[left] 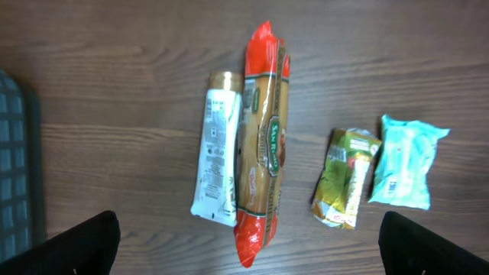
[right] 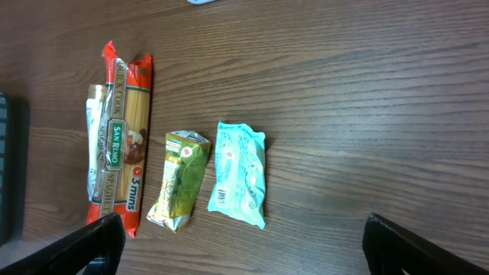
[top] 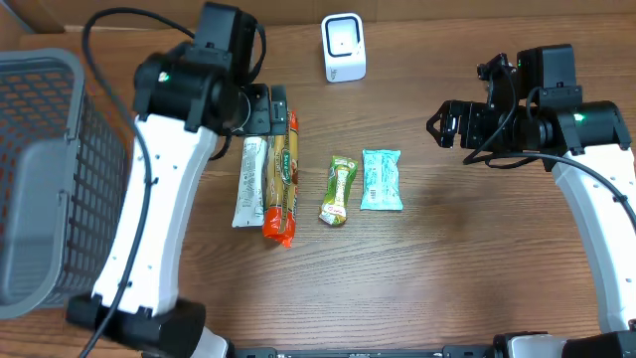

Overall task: Scan the item barcode
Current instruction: 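Raise the left gripper and retract it toward the basket side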

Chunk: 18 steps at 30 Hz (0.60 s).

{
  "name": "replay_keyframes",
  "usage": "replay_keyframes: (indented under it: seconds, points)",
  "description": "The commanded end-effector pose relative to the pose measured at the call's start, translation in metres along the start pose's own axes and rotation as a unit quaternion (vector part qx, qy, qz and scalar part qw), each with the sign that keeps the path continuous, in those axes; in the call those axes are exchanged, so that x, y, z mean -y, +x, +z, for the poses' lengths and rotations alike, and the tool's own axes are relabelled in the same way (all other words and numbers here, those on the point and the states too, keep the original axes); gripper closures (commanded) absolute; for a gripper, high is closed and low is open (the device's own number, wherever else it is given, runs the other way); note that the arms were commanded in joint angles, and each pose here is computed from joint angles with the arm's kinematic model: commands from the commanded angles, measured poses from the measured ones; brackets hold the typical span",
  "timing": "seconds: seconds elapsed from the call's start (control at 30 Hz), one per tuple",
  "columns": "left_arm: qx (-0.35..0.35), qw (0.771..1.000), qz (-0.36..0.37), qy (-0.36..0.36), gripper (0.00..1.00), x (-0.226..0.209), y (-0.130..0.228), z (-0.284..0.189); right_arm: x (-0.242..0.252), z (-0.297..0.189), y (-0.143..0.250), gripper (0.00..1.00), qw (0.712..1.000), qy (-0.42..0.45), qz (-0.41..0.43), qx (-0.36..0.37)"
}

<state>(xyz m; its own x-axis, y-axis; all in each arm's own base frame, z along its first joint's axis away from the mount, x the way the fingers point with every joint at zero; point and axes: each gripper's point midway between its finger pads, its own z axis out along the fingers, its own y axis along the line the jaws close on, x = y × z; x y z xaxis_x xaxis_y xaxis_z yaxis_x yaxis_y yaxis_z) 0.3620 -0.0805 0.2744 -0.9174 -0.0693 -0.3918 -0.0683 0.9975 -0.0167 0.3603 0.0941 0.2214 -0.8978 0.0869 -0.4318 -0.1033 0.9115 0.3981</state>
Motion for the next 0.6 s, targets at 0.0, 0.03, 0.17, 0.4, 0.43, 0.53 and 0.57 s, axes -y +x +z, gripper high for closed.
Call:
replay_keyframes:
  seconds: [0.0, 0.03, 0.17, 0.4, 0.43, 0.53, 0.57]
  points:
    - [-0.017, 1.000, -0.020, -0.003, 0.00, 0.003, 0.001, 0.015, -0.009, -0.008, -0.009, 0.00, 1.000, -0.009, -0.016, 0.018]
    - [-0.012, 1.000, -0.022, -0.001, 0.00, 0.004, -0.002, 0.015, -0.009, -0.008, -0.009, 0.00, 1.000, -0.009, -0.016, 0.018]
    - [-0.012, 0.999, -0.033, 0.000, 0.00, 0.004, -0.002, 0.015, -0.009, -0.008, -0.010, 0.00, 1.000, -0.009, -0.017, 0.019]
    - [-0.012, 0.999, -0.038, 0.021, 0.00, 0.006, 0.000, 0.008, -0.009, -0.008, -0.010, 0.00, 1.000, -0.009, -0.017, 0.019]
    - [-0.010, 0.999, -0.036, 0.021, 0.00, 0.005, 0.000, 0.005, -0.009, -0.008, -0.010, 0.00, 1.000, -0.009, -0.017, 0.019]
    - [0.001, 0.999, -0.027, 0.025, 0.00, 0.004, 0.000, -0.003, -0.009, -0.008, -0.010, 0.00, 1.000, -0.009, -0.017, 0.019]
    - [0.008, 0.999, -0.027, 0.027, 0.00, 0.003, 0.000, -0.009, -0.009, -0.008, -0.010, 0.00, 1.000, -0.009, -0.017, 0.019]
